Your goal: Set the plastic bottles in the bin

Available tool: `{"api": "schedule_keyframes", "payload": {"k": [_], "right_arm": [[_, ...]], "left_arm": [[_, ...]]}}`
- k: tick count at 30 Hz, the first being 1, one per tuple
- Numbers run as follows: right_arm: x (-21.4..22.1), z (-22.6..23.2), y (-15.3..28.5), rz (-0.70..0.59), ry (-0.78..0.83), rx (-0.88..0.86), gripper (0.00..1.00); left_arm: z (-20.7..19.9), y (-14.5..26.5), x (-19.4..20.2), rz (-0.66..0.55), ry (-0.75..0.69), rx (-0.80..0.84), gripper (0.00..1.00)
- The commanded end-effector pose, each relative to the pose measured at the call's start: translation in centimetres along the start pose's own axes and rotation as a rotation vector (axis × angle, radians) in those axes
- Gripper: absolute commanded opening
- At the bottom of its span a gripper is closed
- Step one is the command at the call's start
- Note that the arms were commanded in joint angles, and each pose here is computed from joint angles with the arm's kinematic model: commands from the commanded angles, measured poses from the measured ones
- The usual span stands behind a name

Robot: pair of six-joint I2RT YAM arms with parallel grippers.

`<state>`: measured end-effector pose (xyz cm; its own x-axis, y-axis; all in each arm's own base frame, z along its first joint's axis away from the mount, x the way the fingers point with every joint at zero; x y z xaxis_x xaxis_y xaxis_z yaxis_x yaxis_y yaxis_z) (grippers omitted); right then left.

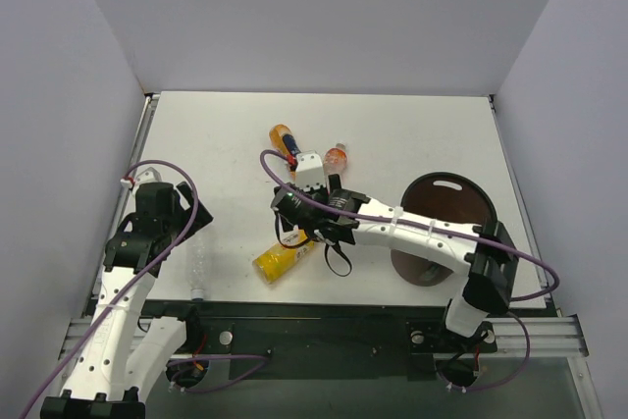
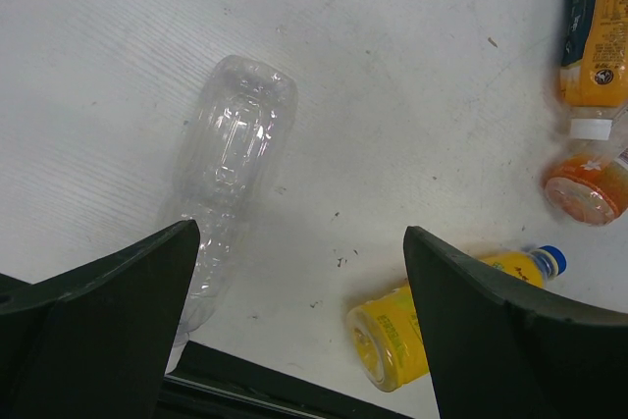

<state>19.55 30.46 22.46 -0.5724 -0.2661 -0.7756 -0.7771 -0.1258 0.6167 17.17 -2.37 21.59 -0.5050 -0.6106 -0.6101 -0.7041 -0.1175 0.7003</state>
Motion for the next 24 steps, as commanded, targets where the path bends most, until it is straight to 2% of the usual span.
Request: {"api": "schedule_keyframes", "payload": {"k": [1,3,6,13,19,24], "right_arm": [[0.5,1.7,-2.0,0.081,-0.174,-0.036,0.85],[2.1,2.3,-3.9,0.173,-0.278,-0.053,0.85],[3.6,2.9,-5.7,0.239,-0.392,-0.078,0.85],[7.4,5.4,-7.4,0.385,-0.548,-0.146,0.86],[9.7,6.8,-8.8,0.482,-0.575,-0.138,0.86],[9.5,7.3,-8.7,0.471,-0.555,-0.15,0.79]], "left_arm": [[-0.6,0.2,-0.6,-0.037,0.011,0.036,0.97],[-0.7,0.2,-0.6,-0.038,0.011,0.038,0.97],[-0.6,0.3,-0.6,-0.038,0.01,0.038,0.97],[-0.7,0.4,-0.5,-0.042,0.01,0.043,0.97],[-0.7,0.6,-0.4,-0.047,0.007,0.043,0.97],[-0.8,0.6,-0.4,-0.05,0.002,0.041,0.97]]}}
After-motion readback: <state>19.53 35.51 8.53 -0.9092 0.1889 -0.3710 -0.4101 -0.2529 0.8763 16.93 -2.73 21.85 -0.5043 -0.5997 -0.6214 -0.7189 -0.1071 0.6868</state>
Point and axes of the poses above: each gripper's point midway between its finger pads, its own y axis back along the fingers, its own z axis along the line the jaws close on, x = y × z, the point moved 7 cm from there along y, back along the fingers, and after that the axes turned 4 degrees about y, right-handed, at the moved point
